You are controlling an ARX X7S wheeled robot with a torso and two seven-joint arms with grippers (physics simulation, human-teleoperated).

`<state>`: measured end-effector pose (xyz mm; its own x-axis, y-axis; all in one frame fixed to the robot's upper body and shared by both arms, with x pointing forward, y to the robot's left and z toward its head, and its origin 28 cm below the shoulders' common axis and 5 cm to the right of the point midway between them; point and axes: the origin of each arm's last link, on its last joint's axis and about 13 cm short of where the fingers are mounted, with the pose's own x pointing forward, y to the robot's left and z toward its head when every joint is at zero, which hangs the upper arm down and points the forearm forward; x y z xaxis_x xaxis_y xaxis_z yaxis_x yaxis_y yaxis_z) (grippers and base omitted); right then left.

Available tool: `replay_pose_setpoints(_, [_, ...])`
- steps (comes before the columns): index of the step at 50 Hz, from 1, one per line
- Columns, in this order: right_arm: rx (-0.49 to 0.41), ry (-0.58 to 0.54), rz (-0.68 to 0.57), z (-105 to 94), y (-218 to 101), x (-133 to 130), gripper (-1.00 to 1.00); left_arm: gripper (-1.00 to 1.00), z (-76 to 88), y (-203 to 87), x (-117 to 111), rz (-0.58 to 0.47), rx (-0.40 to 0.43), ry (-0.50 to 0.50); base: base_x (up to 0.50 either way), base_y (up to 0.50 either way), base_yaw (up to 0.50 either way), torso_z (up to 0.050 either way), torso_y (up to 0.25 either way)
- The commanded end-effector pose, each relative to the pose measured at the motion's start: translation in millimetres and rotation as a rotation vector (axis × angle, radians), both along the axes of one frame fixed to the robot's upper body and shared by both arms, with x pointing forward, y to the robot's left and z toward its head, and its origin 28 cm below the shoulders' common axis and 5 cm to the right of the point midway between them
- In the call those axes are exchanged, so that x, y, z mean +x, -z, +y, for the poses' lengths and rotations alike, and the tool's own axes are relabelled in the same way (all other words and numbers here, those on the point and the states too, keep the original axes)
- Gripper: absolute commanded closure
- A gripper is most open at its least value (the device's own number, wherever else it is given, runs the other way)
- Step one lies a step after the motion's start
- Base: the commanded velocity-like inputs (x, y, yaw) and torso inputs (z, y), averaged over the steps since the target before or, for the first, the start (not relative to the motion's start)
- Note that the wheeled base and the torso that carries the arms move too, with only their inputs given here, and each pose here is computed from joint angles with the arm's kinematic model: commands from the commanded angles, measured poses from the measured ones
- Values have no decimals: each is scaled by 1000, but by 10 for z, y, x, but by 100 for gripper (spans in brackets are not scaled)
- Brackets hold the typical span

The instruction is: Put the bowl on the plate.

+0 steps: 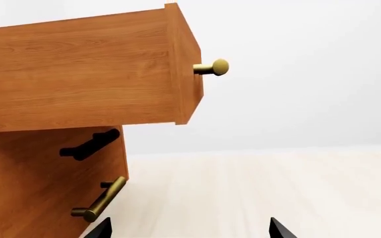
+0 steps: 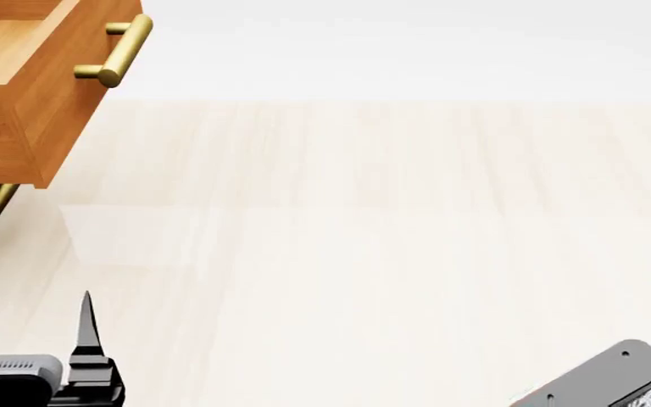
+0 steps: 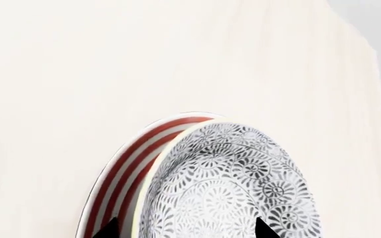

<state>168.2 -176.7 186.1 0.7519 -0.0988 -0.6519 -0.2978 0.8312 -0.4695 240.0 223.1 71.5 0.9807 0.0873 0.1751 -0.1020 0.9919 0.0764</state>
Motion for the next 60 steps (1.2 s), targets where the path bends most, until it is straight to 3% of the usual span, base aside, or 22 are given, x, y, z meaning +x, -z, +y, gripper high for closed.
replay_pose_setpoints(1, [40,-3,-58,7,-81,-8,-100,-100,-1,-14,-5,-2,-1,1,0,0,0,0,0])
replay_pose_setpoints(31, [106,-48,-276,95,-368,-13,-100,-100,1,-17,-4,-7,-3,1,0,0,0,0,0])
replay_pose_setpoints(54, [293,-134,-534,201,-648,-4,-100,-100,0,-24,-7,-10,-4,1,0,0,0,0,0])
replay_pose_setpoints(60, [306,-148,-572,234,-704,-13,-100,-100,4,-26,-10,-10,-4,1,0,0,0,0,0])
